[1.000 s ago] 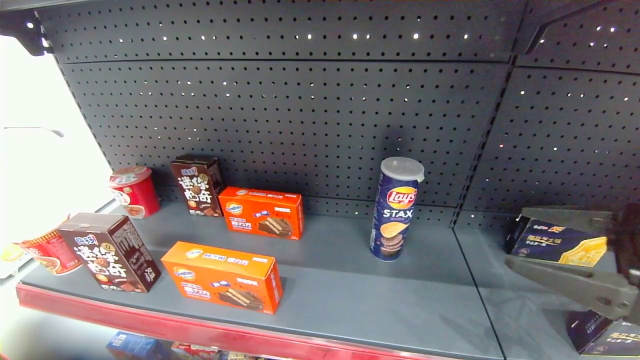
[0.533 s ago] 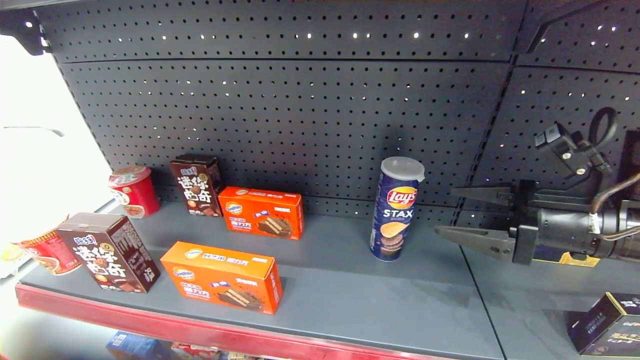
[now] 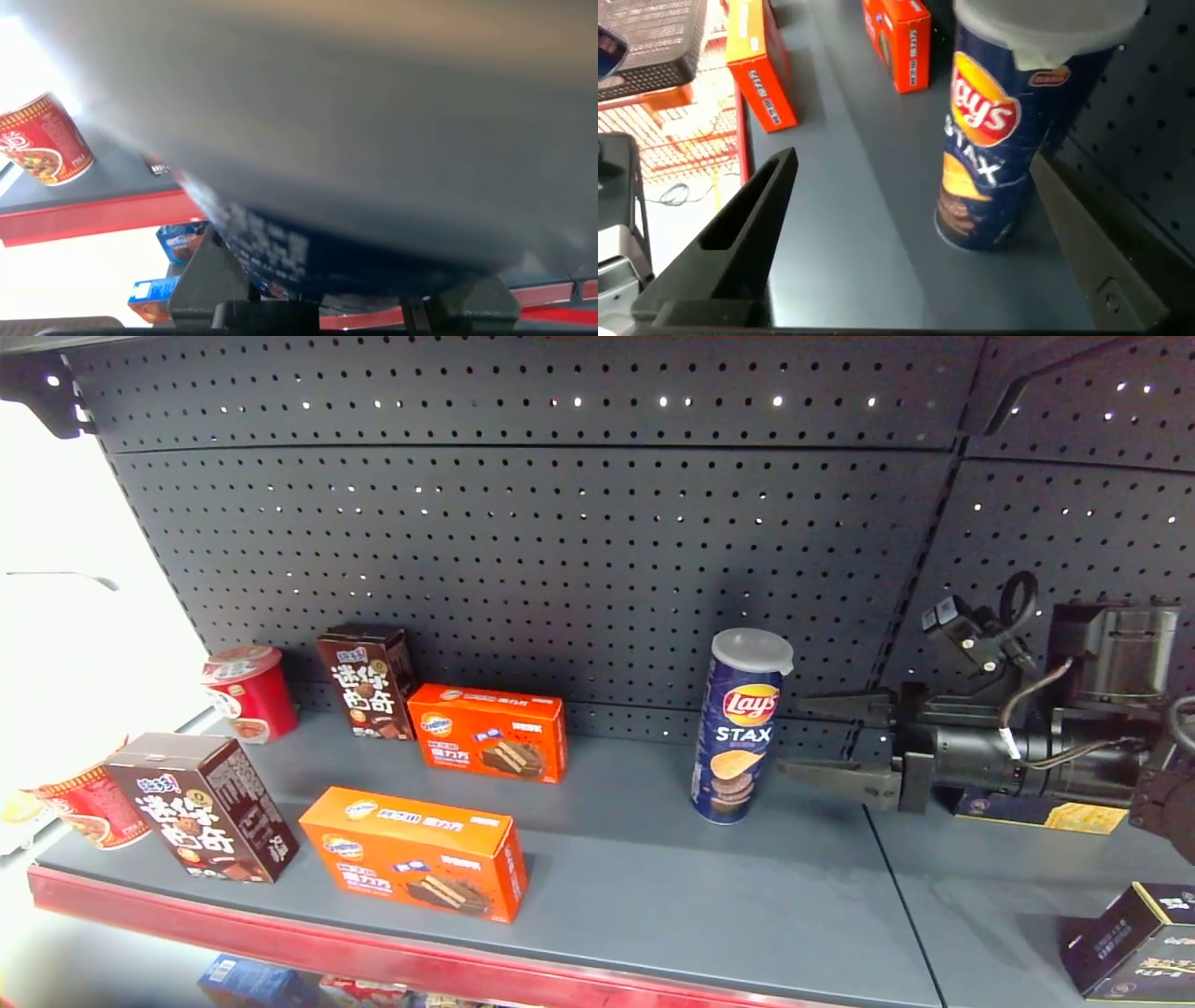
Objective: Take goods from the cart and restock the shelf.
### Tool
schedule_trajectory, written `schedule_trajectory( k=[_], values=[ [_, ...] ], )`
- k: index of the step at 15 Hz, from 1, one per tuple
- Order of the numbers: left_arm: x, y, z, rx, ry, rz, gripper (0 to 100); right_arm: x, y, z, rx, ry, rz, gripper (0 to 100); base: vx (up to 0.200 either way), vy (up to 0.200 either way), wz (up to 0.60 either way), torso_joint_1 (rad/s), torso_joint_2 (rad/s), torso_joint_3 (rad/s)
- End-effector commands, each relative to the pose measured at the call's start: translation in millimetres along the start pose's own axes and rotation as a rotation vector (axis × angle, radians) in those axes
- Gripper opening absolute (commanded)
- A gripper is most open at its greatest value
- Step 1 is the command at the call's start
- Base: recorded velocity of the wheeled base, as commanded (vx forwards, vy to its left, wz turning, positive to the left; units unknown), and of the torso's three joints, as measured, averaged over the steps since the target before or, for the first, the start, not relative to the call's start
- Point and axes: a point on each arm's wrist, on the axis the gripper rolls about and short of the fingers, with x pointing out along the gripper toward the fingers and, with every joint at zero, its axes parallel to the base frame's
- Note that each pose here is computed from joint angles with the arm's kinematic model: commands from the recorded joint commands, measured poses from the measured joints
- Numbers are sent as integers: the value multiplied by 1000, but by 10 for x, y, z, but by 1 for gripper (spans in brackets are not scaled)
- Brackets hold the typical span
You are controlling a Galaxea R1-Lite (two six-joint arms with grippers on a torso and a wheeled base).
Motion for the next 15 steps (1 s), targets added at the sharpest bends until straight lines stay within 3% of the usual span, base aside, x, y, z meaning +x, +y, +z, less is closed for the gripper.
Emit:
schedule_trajectory(
  k=[1,15],
  values=[
    [0,0,0,-15,0,1,0,114,-103,-83,19,15,12,100,0,0,0,0,0,0],
    [4,1,-1,-24,5,3,0,576,-511,-403,49,48,7,100,0,0,0,0,0,0]
  ],
)
